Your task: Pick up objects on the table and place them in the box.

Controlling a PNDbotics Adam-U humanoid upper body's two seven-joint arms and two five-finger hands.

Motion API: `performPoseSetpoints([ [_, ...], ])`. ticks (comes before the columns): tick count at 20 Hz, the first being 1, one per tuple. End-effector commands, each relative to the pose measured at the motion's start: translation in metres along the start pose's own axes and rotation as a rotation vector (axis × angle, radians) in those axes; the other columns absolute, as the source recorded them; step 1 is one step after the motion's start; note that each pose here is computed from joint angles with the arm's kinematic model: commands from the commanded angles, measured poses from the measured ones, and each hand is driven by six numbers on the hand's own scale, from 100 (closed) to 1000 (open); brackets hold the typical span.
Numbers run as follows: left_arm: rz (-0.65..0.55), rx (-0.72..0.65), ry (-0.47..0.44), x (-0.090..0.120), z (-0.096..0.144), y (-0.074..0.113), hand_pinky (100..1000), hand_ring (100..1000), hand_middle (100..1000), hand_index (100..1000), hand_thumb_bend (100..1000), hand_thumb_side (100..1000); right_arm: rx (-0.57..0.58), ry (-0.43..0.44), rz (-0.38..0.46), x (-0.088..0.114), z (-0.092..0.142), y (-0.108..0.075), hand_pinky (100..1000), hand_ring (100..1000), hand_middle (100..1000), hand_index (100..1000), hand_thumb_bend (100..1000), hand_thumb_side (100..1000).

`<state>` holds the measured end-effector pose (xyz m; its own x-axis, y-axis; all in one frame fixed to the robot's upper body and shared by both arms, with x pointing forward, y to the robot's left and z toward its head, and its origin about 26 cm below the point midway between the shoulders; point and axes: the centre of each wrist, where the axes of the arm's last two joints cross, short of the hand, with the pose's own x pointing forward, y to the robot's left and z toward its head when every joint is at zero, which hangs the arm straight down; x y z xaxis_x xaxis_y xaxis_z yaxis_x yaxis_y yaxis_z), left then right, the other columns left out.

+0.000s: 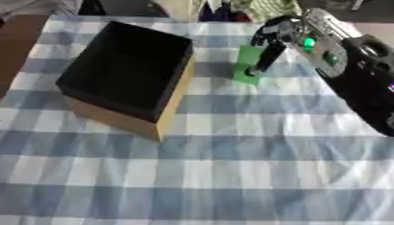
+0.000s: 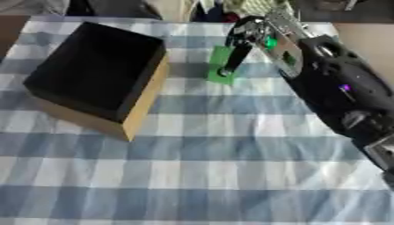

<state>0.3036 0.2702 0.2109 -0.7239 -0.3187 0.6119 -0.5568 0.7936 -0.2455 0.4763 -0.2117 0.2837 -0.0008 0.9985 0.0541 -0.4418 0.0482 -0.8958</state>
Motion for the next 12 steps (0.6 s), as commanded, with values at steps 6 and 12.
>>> performPoseSetpoints([
  [6, 0.015, -0.001, -0.031, 0.0064, -0.0059, -0.0014, 603, 721, 576, 709, 275, 359, 0.068, 0.101, -0.098, -0.0003, 0.0057, -0.0143, 976, 1000, 744, 794, 308, 162],
  [12, 0.019, -0.003, -0.033, 0.0069, -0.0064, -0.0022, 604, 720, 577, 710, 274, 360, 0.058, 0.109, -0.09, 0.003, 0.0051, -0.0138, 968, 982, 628, 726, 308, 100],
])
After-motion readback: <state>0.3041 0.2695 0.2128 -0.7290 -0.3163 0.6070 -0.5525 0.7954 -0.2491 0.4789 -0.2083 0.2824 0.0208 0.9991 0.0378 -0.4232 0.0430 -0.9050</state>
